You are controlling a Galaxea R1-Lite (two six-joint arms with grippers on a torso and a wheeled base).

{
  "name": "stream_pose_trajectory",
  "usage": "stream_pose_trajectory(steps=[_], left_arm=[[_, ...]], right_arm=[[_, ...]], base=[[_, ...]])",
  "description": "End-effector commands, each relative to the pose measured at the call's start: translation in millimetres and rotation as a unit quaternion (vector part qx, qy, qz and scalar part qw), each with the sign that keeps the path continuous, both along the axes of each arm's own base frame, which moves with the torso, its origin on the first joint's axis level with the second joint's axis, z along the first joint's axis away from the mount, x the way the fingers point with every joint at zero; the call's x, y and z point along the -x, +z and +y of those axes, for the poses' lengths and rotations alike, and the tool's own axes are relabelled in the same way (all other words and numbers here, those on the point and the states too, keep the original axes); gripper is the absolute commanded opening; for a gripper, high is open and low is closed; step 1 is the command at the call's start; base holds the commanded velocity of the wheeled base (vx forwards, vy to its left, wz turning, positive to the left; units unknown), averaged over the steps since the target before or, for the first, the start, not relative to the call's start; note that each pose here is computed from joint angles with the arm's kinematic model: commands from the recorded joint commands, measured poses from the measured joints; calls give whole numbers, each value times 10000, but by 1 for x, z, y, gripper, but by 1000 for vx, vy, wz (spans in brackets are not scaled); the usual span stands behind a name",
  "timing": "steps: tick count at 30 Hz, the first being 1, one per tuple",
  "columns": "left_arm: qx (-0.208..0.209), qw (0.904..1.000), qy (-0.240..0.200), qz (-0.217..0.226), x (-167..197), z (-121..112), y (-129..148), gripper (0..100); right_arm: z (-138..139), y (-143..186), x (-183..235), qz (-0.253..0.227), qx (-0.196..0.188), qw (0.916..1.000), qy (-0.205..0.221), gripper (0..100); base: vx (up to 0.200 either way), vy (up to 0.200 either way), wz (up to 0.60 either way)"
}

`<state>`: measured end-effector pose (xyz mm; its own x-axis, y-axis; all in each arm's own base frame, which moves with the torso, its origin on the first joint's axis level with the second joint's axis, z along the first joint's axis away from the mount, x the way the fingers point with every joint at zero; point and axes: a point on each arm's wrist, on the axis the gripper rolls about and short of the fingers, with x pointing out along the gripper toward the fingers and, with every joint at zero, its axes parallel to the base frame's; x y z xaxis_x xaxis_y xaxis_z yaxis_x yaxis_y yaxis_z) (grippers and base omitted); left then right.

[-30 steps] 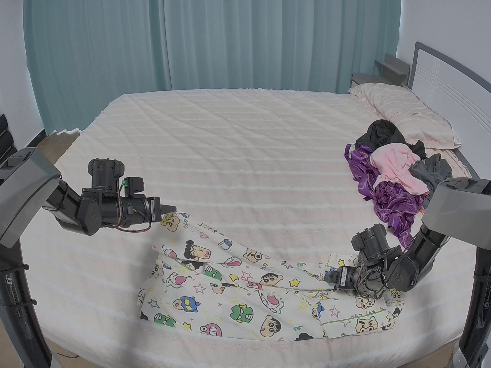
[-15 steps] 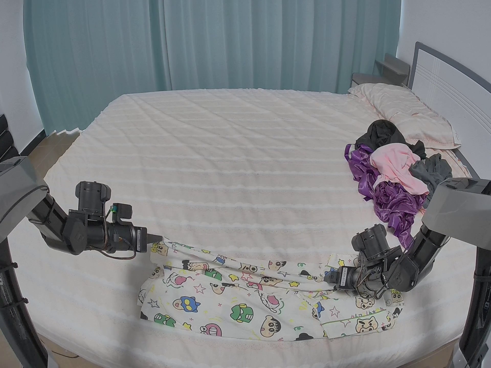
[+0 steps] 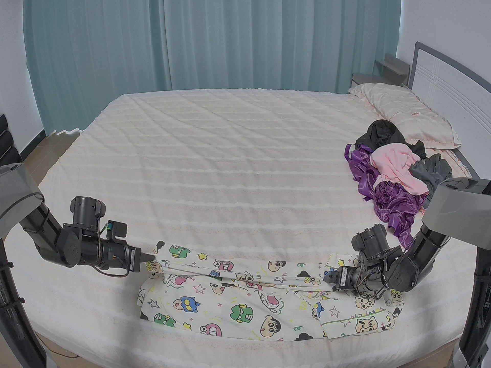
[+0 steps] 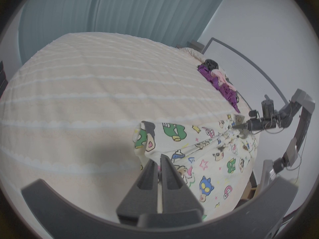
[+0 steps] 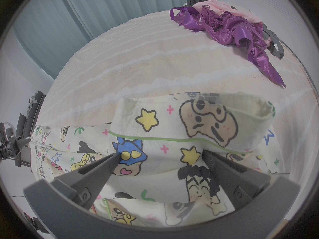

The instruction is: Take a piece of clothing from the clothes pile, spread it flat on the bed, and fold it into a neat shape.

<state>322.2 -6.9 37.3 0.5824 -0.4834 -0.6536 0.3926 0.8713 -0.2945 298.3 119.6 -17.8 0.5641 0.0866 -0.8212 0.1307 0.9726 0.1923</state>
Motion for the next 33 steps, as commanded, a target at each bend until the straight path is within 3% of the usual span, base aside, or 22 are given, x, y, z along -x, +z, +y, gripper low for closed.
stream_pose_trajectory(steps=[1, 11, 12, 27, 33], left_arm=[[-152, 9997, -106, 134, 10, 1, -9, 0], [-369, 9989, -89, 259, 12, -3, -17, 0], [-387, 9988, -75, 275, 12, -3, -19, 100], [-253, 9987, 158, 413, 19, 5, -18, 100], [219, 9970, 606, 429, 28, 9, 3, 100]], right_arm=[[0, 0, 1, 2, -2, 10000, -1, 100], [-2, 12, 3, -123, -60, 9999, -11, 100], [-2, 13, 4, -137, -66, 9999, -11, 100], [-17, 60, 27, -633, -288, 9975, -128, 100], [-31, 68, 46, -641, -269, 9973, -252, 100]], base=[[0, 0, 0], [0, 0, 0], [0, 0, 0], [0, 0, 0], [0, 0, 0]])
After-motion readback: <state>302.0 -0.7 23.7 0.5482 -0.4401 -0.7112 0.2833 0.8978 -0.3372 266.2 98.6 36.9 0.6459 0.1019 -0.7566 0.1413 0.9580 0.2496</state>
